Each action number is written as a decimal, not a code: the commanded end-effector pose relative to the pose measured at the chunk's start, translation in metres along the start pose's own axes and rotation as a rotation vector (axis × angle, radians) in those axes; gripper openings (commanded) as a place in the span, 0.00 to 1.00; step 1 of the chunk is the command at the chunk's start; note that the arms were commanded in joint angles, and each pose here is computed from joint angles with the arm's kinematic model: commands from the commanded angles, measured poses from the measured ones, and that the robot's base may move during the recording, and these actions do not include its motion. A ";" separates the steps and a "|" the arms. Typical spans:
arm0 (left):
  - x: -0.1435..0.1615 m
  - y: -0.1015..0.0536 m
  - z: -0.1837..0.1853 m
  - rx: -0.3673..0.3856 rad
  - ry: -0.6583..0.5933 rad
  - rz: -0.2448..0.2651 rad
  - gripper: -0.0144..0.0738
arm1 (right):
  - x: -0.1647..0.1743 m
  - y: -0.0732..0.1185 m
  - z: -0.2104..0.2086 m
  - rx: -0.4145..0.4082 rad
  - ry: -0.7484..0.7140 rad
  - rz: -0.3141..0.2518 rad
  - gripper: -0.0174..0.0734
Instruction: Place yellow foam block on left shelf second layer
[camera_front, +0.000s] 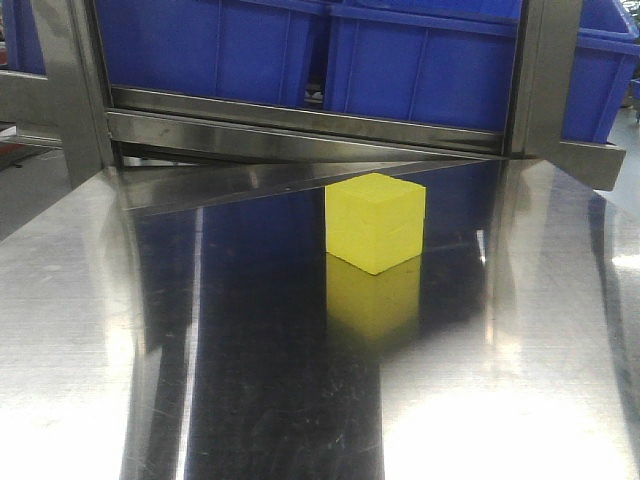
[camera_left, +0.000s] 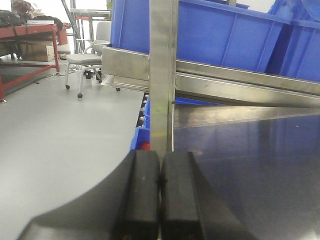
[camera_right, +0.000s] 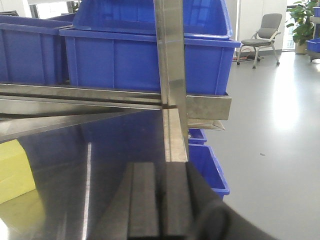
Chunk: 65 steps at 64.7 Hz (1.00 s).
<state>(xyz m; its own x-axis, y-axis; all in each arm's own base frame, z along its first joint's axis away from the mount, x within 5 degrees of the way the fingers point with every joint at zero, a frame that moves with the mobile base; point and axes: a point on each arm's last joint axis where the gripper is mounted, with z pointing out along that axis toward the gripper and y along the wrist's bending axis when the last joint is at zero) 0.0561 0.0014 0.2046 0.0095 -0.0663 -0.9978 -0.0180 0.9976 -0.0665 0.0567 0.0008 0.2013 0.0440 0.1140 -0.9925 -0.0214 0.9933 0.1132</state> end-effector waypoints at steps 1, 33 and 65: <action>0.002 -0.001 0.002 0.021 -0.046 -0.006 0.32 | -0.016 0.003 -0.003 -0.021 -0.127 -0.010 0.25; 0.002 -0.001 0.002 0.021 -0.046 -0.006 0.32 | -0.109 0.012 0.003 -0.016 -0.129 -0.007 0.25; 0.002 -0.001 0.002 0.021 -0.046 -0.006 0.32 | -0.163 0.071 0.128 -0.211 0.419 -0.079 0.88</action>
<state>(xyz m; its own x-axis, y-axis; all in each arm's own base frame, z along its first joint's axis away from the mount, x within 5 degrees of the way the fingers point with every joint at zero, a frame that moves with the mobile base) 0.0561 0.0014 0.2046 0.0095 -0.0663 -0.9978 -0.0180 0.9976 -0.0665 0.1569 0.0480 0.3581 -0.3712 0.0000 -0.9285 -0.2294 0.9690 0.0917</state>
